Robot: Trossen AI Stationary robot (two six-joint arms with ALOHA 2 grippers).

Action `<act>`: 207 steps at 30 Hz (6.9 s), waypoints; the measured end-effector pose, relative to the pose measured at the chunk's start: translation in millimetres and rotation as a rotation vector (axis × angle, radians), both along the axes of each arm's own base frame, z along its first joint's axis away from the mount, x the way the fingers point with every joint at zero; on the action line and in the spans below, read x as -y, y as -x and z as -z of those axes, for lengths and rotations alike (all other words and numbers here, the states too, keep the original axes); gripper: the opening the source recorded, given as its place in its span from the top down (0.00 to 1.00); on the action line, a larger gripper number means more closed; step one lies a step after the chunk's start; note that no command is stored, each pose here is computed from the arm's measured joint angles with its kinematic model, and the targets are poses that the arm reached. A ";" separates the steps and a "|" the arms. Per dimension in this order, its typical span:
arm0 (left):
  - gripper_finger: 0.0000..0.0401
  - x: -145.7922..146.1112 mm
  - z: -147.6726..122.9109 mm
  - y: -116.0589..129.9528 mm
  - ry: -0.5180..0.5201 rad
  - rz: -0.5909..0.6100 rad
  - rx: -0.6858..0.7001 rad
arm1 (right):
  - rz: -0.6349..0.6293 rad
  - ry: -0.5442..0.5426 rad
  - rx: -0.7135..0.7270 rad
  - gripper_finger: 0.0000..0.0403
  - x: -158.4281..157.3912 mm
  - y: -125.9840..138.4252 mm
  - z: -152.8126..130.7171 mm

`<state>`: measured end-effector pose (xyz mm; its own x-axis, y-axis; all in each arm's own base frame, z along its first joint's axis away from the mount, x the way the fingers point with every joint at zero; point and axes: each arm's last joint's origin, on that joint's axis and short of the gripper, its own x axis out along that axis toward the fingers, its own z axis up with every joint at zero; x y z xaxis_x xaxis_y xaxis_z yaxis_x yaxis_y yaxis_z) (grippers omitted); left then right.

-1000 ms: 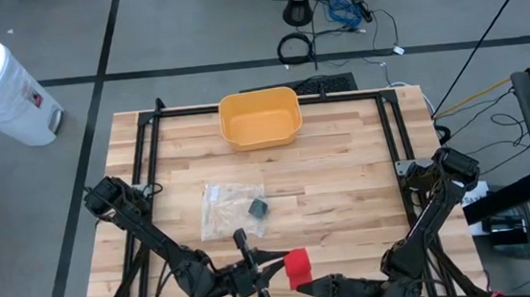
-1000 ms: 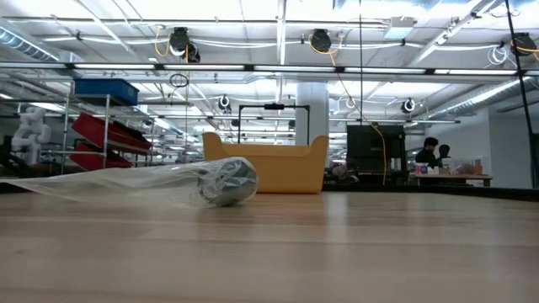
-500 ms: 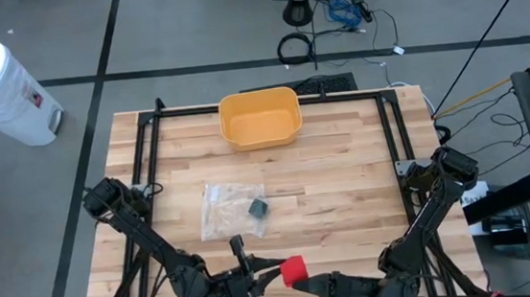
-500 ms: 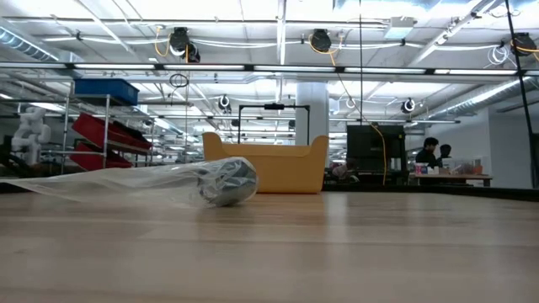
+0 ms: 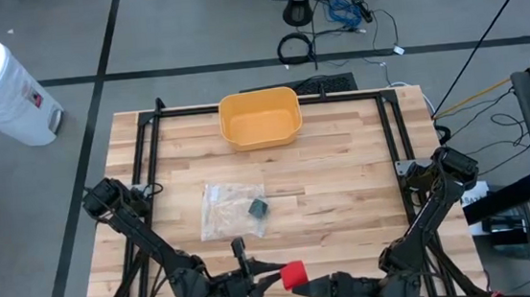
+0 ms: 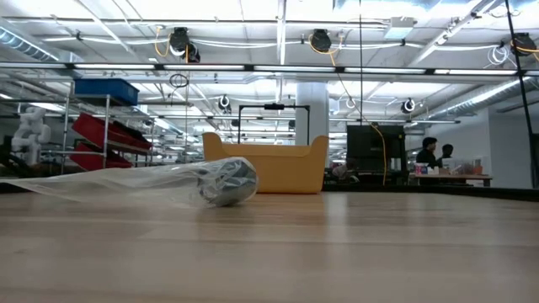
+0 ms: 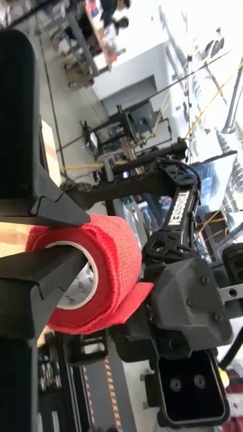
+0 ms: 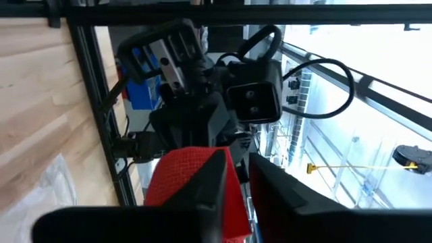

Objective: Roll bandage
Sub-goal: Roll the red bandage, then put the red bandage into the transparent zip bag

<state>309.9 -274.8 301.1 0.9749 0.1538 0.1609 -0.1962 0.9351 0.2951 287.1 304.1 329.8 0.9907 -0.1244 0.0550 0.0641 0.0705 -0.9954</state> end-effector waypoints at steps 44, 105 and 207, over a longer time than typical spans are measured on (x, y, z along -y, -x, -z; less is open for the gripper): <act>0.87 11.2 6.9 5.1 -0.008 0.133 -0.038 | 0.044 -0.256 0.071 0.75 7.0 -2.5 -7.5; 0.87 6.4 10.9 0.5 -0.006 0.097 -0.071 | -0.062 -0.343 0.116 0.75 -0.9 10.6 -32.9; 0.41 4.5 -2.4 37.1 0.019 -0.535 -0.166 | 0.025 -0.641 0.127 0.94 -38.6 76.8 -49.1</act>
<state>272.8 -279.3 303.5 0.7723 0.6353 0.0046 -0.5973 0.7235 0.3462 210.3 342.7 378.9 0.9778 -0.1944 0.0784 0.1876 0.6444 -0.7414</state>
